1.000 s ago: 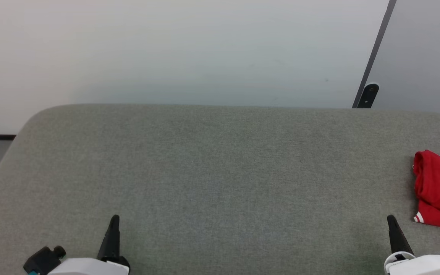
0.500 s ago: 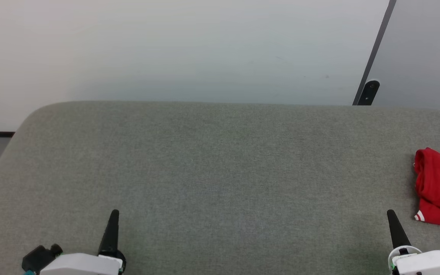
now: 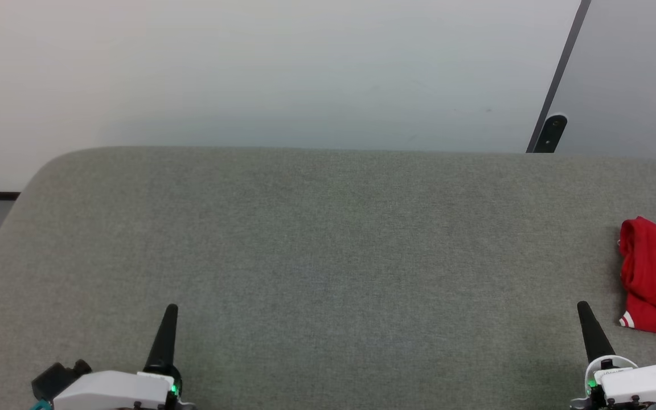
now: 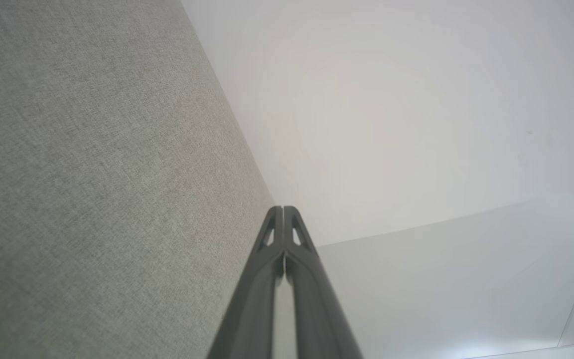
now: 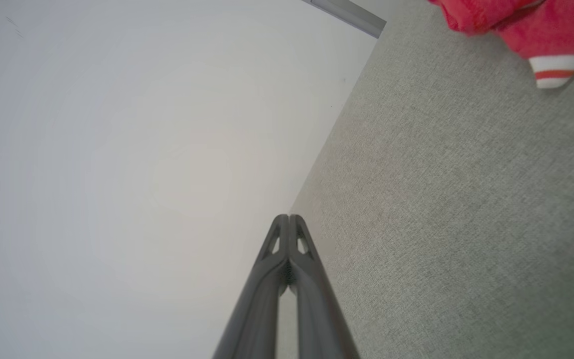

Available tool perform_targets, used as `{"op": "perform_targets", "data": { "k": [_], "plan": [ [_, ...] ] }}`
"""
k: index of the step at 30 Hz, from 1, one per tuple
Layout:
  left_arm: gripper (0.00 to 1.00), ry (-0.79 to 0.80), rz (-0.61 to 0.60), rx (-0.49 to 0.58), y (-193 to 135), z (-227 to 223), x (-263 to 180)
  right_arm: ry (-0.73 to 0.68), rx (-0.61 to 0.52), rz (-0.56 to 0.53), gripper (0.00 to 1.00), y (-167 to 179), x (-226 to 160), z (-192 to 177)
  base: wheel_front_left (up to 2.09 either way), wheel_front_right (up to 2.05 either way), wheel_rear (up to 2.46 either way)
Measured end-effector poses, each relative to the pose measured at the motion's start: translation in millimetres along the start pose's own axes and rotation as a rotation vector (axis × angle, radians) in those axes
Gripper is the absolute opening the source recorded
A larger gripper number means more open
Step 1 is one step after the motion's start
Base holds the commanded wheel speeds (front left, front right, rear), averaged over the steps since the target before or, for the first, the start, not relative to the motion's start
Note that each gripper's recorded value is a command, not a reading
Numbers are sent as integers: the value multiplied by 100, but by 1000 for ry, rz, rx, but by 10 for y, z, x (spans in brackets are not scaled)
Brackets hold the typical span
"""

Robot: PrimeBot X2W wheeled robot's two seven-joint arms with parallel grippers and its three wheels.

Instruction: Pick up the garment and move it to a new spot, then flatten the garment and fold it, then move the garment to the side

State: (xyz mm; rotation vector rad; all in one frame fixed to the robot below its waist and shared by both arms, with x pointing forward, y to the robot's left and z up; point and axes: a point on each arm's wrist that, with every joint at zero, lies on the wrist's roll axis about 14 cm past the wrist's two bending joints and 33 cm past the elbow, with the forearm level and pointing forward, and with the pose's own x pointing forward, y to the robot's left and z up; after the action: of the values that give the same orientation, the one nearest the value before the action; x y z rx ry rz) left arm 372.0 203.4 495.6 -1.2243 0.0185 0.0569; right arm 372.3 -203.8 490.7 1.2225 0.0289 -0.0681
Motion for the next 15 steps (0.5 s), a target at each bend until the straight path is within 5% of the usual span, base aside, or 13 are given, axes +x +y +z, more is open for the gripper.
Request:
{"op": "perform_targets", "data": {
  "k": [15],
  "plan": [
    [0,12,-13,-129,-40,-6,59,10,127,14,0,39,44,-3,0,0,0]
  ]
}}
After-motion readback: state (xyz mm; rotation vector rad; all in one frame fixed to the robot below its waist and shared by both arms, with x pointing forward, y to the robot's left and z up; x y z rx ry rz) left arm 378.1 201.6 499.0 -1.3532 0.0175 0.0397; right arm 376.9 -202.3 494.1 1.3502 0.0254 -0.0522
